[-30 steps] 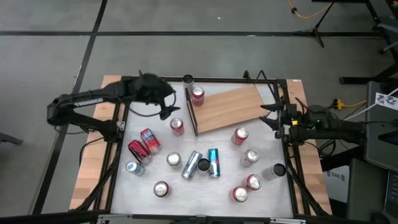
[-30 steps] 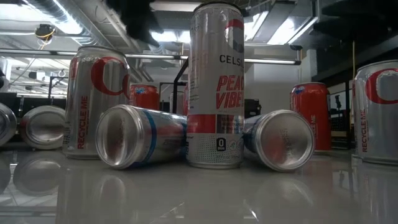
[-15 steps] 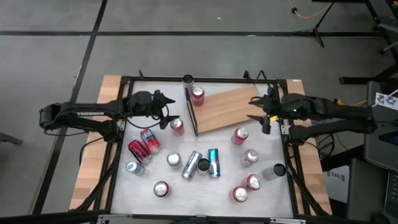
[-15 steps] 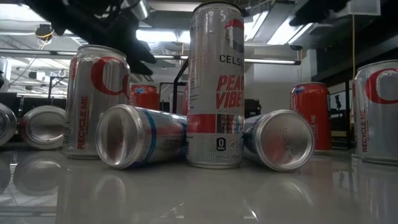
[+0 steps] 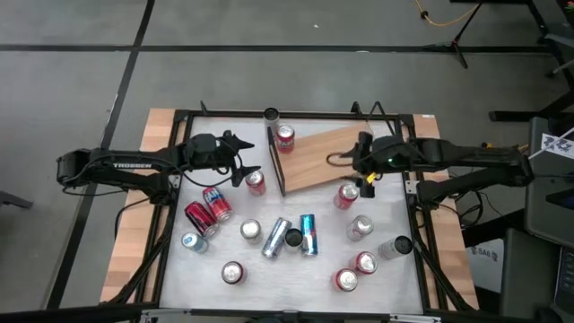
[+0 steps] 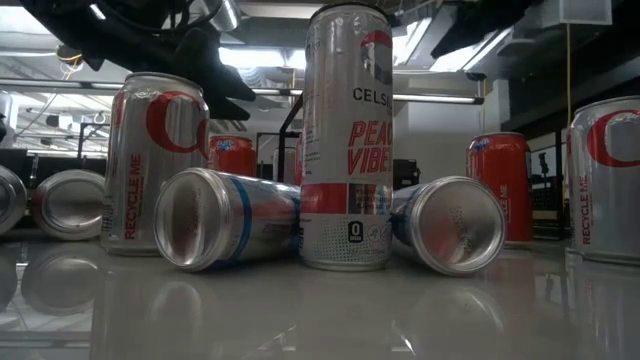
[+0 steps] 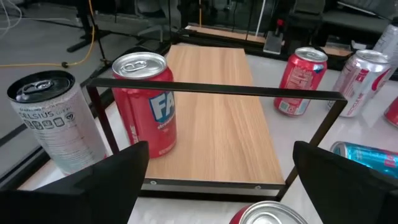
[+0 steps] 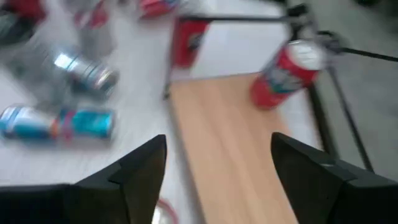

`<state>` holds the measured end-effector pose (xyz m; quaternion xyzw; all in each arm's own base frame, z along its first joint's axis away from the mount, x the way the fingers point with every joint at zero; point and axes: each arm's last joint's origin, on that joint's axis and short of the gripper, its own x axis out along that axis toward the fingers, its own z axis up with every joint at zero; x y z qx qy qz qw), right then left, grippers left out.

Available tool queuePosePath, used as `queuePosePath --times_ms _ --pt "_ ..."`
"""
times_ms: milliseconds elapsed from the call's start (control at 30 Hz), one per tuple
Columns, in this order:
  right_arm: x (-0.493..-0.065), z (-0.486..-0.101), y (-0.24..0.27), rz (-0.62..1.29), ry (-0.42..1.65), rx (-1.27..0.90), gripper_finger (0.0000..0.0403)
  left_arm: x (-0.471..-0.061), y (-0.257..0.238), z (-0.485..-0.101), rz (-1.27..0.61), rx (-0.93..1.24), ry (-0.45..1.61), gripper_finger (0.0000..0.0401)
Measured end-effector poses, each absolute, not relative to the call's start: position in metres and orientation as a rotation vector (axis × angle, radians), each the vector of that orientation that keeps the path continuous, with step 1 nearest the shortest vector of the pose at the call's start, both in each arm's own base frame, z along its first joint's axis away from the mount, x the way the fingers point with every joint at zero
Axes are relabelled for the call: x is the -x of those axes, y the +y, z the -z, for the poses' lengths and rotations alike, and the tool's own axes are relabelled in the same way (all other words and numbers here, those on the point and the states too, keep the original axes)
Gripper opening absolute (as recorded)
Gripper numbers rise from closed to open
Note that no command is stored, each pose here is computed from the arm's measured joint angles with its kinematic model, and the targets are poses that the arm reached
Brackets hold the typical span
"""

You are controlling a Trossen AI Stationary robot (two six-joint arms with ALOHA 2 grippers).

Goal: Place canned beverage on shelf
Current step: Put the middle right orange soda can on the shelf

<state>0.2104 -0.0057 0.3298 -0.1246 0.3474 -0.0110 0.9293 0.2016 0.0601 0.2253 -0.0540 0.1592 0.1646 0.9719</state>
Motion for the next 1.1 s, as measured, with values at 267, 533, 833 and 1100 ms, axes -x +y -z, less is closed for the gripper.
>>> queuePosePath --times_ms 267,533,833,1100 --pt "-0.227 -0.315 -0.007 0.012 0.792 0.331 0.0362 -0.201 0.060 -0.225 -0.332 0.109 0.323 0.0389" --pt "-0.226 -0.311 -0.007 0.009 0.838 0.372 0.0396 -0.201 0.060 -0.225 -0.333 0.110 0.326 0.0389" --pt "-0.224 -0.310 -0.008 0.009 0.867 0.401 0.0382 -0.201 0.060 -0.225 -0.333 0.112 0.326 0.0389" --pt "-0.212 -0.298 -0.001 -0.416 0.959 0.656 0.0381 -0.201 0.060 -0.225 -0.334 0.117 0.326 0.0389"
